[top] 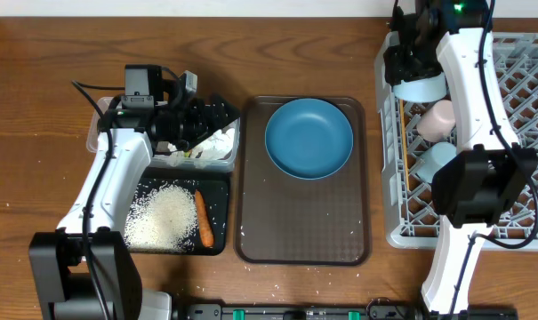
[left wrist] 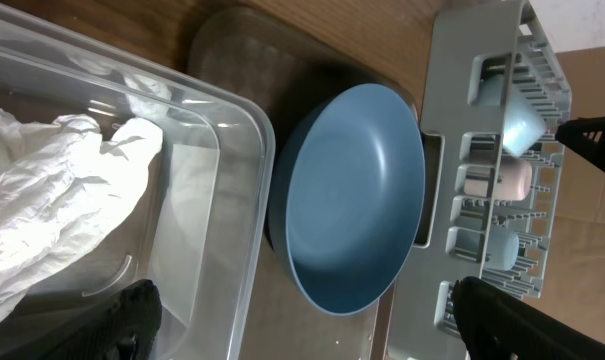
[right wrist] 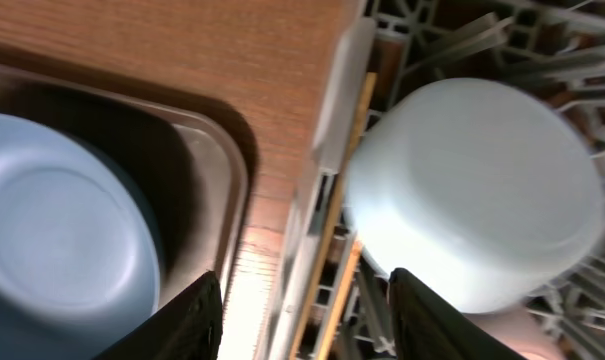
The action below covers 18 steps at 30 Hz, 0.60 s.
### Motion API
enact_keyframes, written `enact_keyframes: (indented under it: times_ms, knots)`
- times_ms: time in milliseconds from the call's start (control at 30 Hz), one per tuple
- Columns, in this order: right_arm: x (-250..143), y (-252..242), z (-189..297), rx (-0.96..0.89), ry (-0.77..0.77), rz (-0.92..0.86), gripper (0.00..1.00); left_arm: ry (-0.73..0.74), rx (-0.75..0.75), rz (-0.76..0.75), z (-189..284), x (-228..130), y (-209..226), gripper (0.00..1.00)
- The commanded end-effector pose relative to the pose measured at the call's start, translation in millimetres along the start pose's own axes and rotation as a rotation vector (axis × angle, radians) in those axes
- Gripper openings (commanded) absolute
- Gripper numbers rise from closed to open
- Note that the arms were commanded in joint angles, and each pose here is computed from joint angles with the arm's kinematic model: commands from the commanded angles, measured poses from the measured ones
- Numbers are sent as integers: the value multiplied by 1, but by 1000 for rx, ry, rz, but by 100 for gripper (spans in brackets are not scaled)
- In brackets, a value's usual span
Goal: Sort waste into correct bins and load items into the dishwasher rack
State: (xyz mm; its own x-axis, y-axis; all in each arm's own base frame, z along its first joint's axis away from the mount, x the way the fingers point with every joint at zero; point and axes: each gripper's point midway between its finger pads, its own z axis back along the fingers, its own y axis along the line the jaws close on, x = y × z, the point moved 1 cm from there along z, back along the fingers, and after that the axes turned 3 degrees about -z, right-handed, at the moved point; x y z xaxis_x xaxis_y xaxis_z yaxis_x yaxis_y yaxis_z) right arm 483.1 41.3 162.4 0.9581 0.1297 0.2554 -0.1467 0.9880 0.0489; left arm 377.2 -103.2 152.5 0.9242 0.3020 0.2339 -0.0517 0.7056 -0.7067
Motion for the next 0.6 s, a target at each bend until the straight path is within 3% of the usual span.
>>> enact_keyframes:
  times_ms: [0, 433, 567]
  knots:
    - [-8, 12, -2, 81, 19, -28, 49, -13, 0, -21, 4, -1, -3, 95]
    - [-37, 18, -42, 122, 128, -58, 29, -13, 0, -21, 4, 0, -3, 95]
    - [-38, 20, -42, 123, 133, -54, 16, -13, 0, -21, 4, -1, -3, 95]
